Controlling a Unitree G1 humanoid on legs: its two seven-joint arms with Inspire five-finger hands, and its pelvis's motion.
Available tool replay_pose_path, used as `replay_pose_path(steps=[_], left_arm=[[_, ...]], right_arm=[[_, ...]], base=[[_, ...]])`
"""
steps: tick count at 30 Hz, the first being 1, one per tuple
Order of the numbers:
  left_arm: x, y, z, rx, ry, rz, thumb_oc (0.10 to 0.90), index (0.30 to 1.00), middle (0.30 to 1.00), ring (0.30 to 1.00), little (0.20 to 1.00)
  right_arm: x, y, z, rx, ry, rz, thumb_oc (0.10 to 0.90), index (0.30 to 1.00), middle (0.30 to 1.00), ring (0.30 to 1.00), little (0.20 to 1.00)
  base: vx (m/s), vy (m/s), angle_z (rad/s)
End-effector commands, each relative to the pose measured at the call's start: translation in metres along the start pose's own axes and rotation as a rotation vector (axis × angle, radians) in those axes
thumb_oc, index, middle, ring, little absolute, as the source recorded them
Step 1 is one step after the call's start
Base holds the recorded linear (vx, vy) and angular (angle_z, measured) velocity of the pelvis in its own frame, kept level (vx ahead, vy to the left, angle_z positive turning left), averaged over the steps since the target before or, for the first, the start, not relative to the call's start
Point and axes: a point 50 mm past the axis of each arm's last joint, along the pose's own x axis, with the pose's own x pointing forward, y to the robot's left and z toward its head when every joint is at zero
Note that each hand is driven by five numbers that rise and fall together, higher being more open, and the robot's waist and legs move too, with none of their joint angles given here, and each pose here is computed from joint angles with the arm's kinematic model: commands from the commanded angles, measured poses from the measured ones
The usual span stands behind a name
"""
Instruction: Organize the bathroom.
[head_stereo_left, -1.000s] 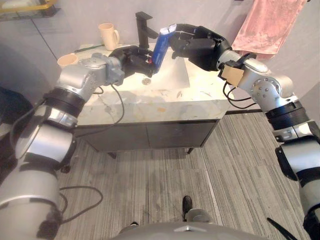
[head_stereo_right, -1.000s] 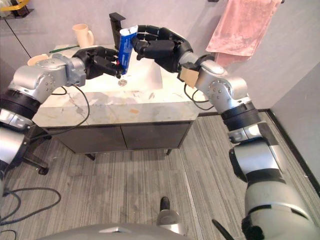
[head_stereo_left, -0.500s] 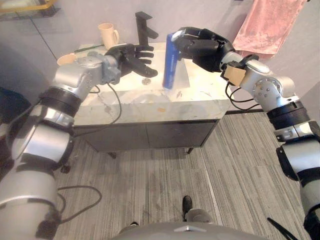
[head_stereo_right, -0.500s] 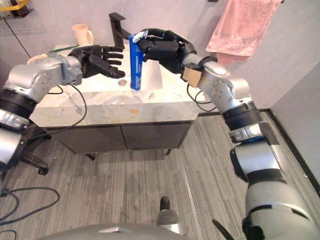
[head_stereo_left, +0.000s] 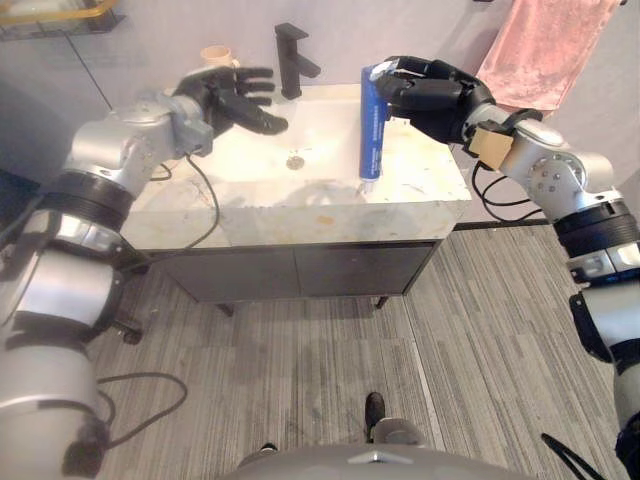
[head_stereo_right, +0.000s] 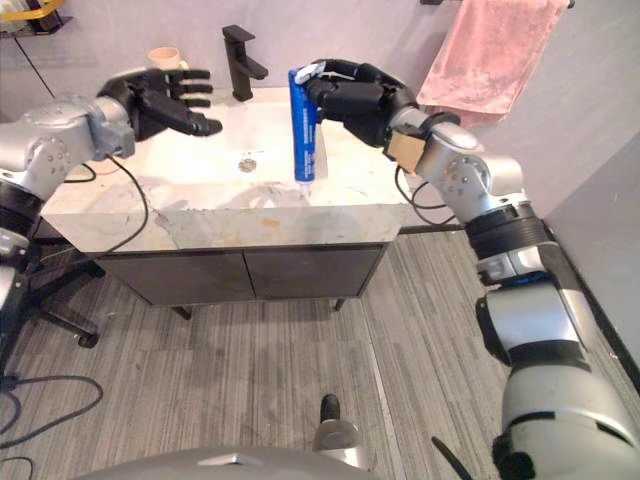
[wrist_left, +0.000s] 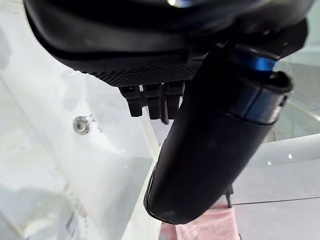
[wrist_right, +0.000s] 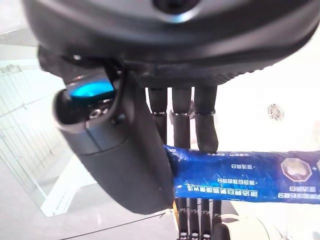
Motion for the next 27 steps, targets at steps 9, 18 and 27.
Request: replay_pose_path(steps=[9, 18, 27], left_arm=[[-0.132, 0.101, 0.169, 0.110, -0.823, 0.865, 0.800, 0.900, 0.900, 0.900, 0.900], [-0.179, 0.142, 0.137, 0.001, -0.808, 1.176, 0.800, 0.900, 0.900, 0.900, 0.900], [-0.215, 0.191, -0.058, -0.075, -0.178, 1.458, 0.800, 0.900, 0.900, 0.900, 0.900]], right_arm=[[-0.021, 0.000, 0.092, 0.009, -0.357, 0.026, 0.400, 0.300, 0.300, 0.300, 0.300], [-0.037, -0.012, 0.092, 0.012, -0.380, -0.008, 0.400, 0.300, 0.300, 0.300, 0.300], [-0.048, -0.008, 0.084, -0.002, -0.403, -0.050, 0.400, 0.300, 0.300, 0.300, 0.300]], base=[[0.02, 0.007, 0.03], [0.01, -0.002, 0.11], [0.01, -0.011, 0.09]])
